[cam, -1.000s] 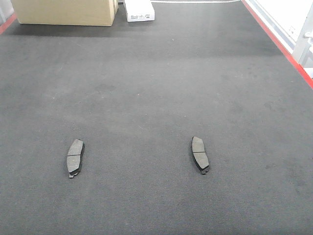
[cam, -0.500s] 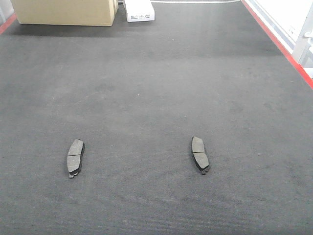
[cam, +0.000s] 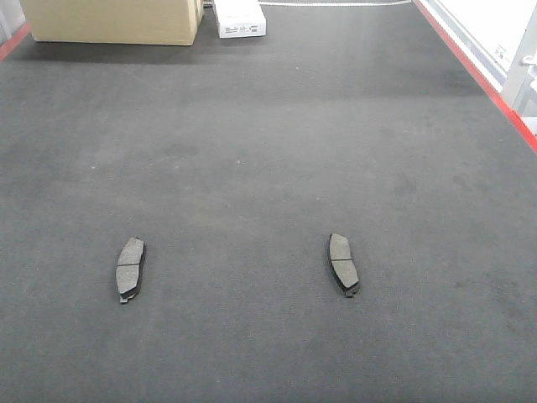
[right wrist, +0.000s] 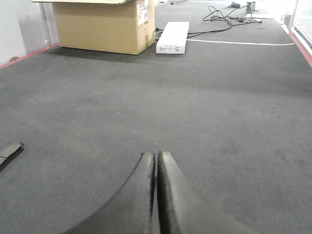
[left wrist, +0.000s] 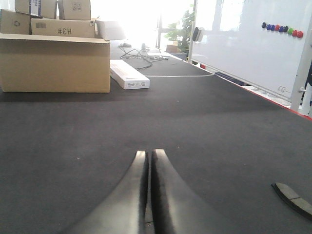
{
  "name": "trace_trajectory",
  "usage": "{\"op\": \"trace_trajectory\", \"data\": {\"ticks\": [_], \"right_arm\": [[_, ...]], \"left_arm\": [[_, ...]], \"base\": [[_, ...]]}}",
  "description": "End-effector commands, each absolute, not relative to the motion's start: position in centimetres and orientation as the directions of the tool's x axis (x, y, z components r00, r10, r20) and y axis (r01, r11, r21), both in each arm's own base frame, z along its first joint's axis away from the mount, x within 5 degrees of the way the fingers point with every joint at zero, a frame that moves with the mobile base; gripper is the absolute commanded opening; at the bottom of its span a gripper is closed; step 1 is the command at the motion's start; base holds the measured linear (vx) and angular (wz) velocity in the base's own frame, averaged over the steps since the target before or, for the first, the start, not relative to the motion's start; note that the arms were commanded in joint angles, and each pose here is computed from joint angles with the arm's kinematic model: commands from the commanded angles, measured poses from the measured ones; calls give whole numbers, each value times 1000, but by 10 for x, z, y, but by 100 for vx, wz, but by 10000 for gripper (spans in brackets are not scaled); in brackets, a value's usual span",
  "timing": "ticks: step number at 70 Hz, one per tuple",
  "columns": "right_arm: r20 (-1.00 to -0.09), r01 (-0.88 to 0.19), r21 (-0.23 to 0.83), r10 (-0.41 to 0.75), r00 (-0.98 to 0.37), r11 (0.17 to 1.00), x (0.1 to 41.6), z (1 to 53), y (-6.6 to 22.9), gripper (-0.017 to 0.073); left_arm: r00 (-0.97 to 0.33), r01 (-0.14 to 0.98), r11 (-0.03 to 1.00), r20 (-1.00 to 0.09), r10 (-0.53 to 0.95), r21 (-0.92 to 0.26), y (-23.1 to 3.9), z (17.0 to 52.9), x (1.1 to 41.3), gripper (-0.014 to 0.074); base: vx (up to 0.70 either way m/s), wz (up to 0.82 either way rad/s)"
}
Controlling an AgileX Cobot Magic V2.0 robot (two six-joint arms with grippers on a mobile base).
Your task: Move and align brake pads A on conveyor
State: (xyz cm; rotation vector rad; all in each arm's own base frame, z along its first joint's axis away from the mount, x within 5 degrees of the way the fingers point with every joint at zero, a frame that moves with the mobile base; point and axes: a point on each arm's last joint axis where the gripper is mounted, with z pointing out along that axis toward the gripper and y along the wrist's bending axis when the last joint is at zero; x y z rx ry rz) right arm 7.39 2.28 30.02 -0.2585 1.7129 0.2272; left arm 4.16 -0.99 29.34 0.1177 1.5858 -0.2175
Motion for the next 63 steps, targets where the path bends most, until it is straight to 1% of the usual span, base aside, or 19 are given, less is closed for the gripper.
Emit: {"op": "trace_trajectory", "data": {"ticks": [1,26,48,63], "right_arm": [[-998,-300,-15,-34,-58,954,75,315,23,-6],[-998,-300,-15,-34,-58,954,75,315,23,-6],[-998,-300,-15,-34,-58,954,75,315,23,-6],[-998,-300,-15,-34,-58,954,75,315,23,-6]], "left_arm": [[47,220,973,-996,-81,-68,-10,306,41,-6],[48,219,973,-996,-81,-68,-10,306,41,-6],[48,219,973,-996,-81,-68,-10,306,41,-6],[48,219,973,-996,-81,-68,-10,306,41,-6]], "base": [[-3,1],[-14,1],[-26,-20],[-27,-8]]}}
